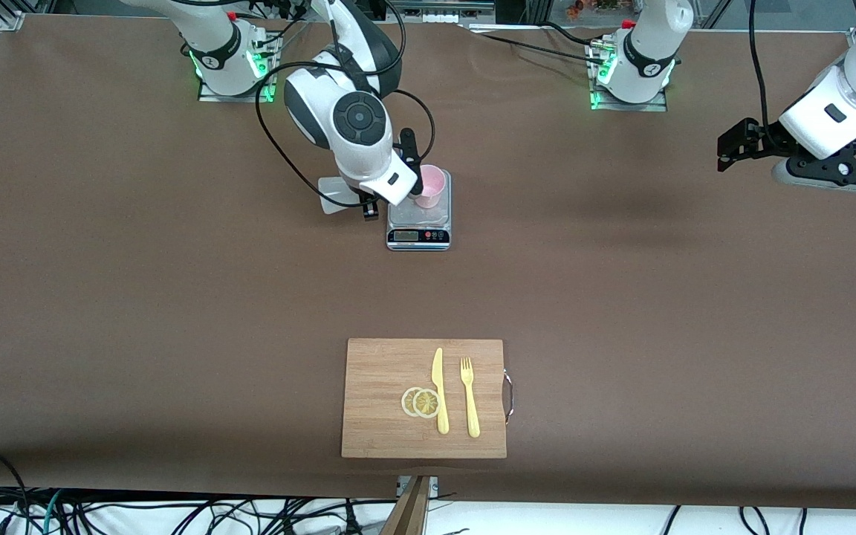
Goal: Add sauce to pink cup with both arms
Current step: 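Tilt the bottle nozzle into the pink cup with the right gripper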
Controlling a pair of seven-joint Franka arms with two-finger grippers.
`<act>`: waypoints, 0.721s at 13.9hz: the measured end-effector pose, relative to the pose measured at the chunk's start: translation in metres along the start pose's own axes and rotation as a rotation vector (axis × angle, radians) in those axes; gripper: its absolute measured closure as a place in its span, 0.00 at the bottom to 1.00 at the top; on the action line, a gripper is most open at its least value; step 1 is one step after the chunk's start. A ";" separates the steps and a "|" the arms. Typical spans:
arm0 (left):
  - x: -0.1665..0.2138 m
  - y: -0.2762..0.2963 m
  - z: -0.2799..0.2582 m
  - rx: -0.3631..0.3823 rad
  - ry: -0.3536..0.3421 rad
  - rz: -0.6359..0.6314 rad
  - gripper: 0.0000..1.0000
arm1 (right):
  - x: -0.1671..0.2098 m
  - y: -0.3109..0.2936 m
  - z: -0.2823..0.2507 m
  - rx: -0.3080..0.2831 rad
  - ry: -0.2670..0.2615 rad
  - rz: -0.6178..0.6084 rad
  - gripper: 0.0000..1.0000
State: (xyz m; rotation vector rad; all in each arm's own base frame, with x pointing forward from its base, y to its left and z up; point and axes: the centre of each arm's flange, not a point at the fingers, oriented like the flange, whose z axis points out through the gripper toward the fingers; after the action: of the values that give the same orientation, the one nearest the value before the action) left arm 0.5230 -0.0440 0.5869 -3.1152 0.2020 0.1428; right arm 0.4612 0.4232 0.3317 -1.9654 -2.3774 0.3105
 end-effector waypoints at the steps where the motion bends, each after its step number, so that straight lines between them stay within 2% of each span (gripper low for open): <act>1: 0.000 0.000 0.000 0.000 0.000 0.000 0.00 | -0.001 0.000 0.001 0.002 -0.009 -0.001 0.75; 10: 0.000 0.000 0.000 0.000 0.000 0.000 0.00 | 0.009 -0.010 0.005 0.002 -0.071 -0.002 0.75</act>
State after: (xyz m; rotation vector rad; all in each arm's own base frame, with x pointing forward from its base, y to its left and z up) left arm 0.5230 -0.0440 0.5869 -3.1152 0.2020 0.1426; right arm 0.4487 0.4299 0.3275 -1.9836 -2.4201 0.3887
